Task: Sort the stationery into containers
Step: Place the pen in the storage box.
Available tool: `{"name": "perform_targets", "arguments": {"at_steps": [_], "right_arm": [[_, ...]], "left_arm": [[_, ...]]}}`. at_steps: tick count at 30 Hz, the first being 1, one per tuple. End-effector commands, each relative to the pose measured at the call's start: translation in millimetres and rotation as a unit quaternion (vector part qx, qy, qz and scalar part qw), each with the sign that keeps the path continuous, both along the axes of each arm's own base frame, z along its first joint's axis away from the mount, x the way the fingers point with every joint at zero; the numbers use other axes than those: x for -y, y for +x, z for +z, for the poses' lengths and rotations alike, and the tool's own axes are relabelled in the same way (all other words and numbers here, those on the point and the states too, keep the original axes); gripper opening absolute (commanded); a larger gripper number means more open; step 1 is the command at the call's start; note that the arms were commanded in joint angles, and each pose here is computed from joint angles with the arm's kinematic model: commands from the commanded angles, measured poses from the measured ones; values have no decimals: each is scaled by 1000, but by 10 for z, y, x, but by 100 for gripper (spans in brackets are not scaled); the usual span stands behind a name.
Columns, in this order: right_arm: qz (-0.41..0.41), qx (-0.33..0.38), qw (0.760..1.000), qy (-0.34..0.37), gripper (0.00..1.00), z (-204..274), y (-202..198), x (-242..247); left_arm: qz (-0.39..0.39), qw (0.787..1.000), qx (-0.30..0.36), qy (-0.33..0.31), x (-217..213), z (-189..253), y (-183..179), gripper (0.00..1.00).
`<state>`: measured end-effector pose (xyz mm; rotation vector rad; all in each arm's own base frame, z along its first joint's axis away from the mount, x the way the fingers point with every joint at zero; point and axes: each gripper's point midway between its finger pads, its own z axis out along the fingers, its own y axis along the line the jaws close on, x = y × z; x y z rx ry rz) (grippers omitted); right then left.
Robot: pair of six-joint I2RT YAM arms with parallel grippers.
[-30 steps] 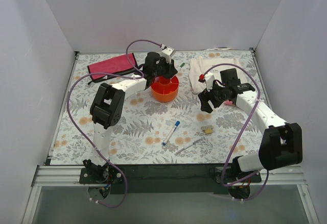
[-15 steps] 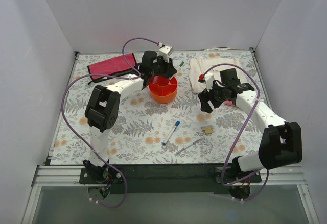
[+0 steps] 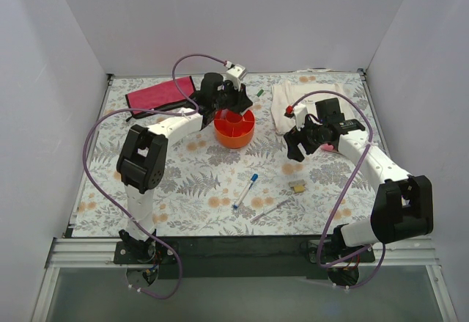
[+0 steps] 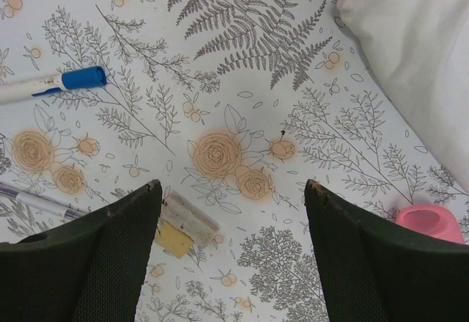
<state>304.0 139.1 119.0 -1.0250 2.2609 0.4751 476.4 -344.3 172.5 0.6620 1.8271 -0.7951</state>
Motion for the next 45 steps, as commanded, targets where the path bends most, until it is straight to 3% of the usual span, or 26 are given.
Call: {"name": "perform_targets", "arguments": {"at_steps": [1, 4, 5, 10, 16, 19, 20, 22, 30, 40, 45], "right_arm": [[-28, 25, 998, 54, 83, 294, 251, -128], [-37, 25, 995, 84, 83, 420, 427, -247], [-37, 38, 994, 92, 83, 540, 527, -282], [-57, 48, 992, 100, 74, 575, 873, -347], [-88, 79, 989, 85, 47, 599, 1476, -387], [-108, 100, 986, 76, 25, 631, 1764, -387], [-111, 104, 985, 76, 10, 638, 1827, -405], [-113, 118, 984, 75, 1, 682, 1986, -495], [-87, 140, 980, 114, 1, 899, 2214, -881], [-40, 124, 978, 165, 1, 1077, 2034, -1250], [-45, 127, 979, 151, 1, 1017, 2014, -1229]], "left_arm": [[-4, 1000, 25, -5, -15, 174, 10, 12], [-6, 999, 30, -16, 28, 261, 53, 7], [-9, 999, 36, -24, 57, 354, 72, 1], [-18, 998, 40, -44, 110, 557, 51, 0], [-22, 998, 37, -42, 90, 566, 7, 0], [-35, 998, 35, -49, 130, 545, -19, 0], [-34, 998, 35, -51, 136, 542, -6, 0], [-31, 997, 39, -50, 145, 534, 33, 0], [-37, 997, 41, -50, 196, 447, 96, 0], [-41, 997, 43, -53, 247, 362, 196, 0], [-31, 997, 43, -48, 199, 308, 255, 0]]}}
